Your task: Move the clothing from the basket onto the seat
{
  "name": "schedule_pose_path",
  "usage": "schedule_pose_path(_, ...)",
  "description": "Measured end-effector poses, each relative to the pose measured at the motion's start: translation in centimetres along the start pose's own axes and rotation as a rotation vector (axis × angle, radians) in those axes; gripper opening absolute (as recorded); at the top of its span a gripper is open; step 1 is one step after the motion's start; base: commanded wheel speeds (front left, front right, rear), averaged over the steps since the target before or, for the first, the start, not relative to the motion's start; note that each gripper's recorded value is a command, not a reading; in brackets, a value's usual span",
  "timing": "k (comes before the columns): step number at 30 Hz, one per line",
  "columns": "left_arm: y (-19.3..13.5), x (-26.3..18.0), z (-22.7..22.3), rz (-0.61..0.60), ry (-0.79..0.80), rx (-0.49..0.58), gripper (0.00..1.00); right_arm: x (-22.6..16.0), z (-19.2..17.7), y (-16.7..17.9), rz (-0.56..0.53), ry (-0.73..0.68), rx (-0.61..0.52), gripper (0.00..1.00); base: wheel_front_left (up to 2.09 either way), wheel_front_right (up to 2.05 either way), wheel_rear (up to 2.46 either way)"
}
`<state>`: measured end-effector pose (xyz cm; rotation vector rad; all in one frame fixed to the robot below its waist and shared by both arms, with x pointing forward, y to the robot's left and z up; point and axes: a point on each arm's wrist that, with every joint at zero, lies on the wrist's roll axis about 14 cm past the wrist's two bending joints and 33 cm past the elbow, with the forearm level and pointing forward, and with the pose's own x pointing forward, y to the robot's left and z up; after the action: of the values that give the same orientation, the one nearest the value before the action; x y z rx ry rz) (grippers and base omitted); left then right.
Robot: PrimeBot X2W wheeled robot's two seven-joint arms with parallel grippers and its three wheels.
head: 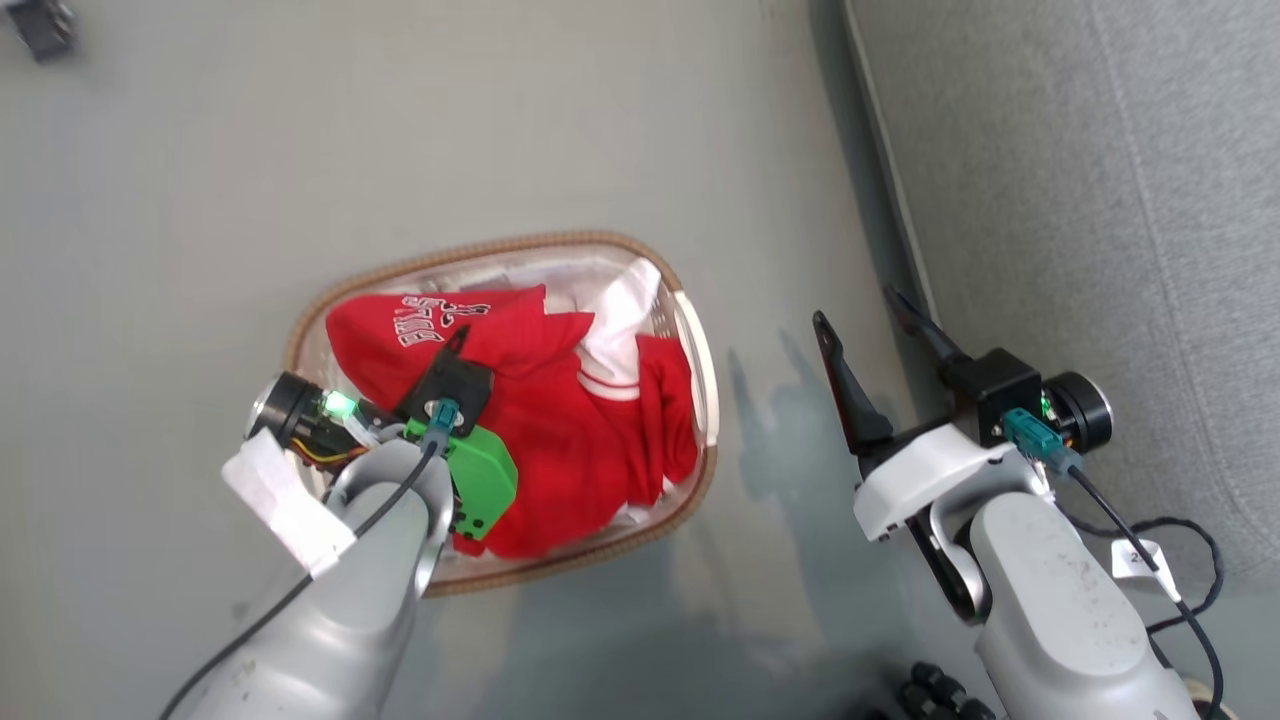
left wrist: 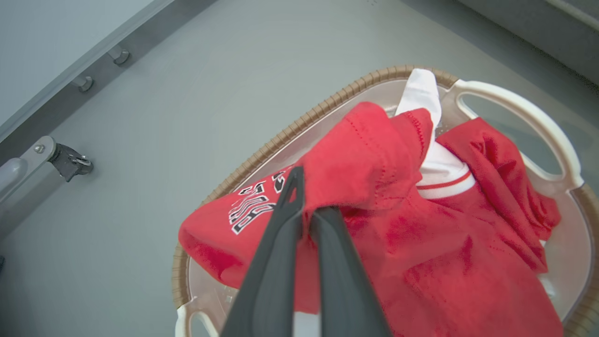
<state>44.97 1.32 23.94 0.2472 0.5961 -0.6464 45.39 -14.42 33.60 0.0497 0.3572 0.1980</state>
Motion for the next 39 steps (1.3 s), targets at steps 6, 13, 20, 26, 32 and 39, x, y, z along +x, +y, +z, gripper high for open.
schedule_pose_path(6,0.3,-2.8,5.8,0.046,-0.171,-0.048,0.0,-2.3,1.4,1.2,0.016,-0.029,-0.009,1.0,0.0,0.0,0.0)
schedule_pose_path(13,0.2,-6.9,10.8,0.074,-0.332,-0.082,0.0,-5.1,2.8,2.7,0.035,-0.067,-0.009,1.0,0.0,0.0,0.0)
schedule_pose_path(20,0.2,-11.6,16.0,0.11,-0.51,-0.1,0.0,-7.8,4.0,4.0,0.054,-0.107,-0.026,1.0,0.0,0.0,0.0)
schedule_pose_path(26,0.0,-15.3,19.6,0.138,-0.637,-0.095,0.0,-10.0,4.7,5.1,0.071,-0.141,-0.036,1.0,0.0,0.0,0.0)
schedule_pose_path(32,-1.0,-19.2,24.6,0.128,-0.805,-0.066,0.0,-11.6,5.5,5.7,0.078,-0.179,-0.05,1.0,0.0,0.0,0.0)
schedule_pose_path(39,-1.9,-23.0,30.3,0.1,-0.983,-0.01,0.0,-12.1,5.8,6.9,0.108,-0.195,-0.062,1.0,0.0,0.0,0.0)
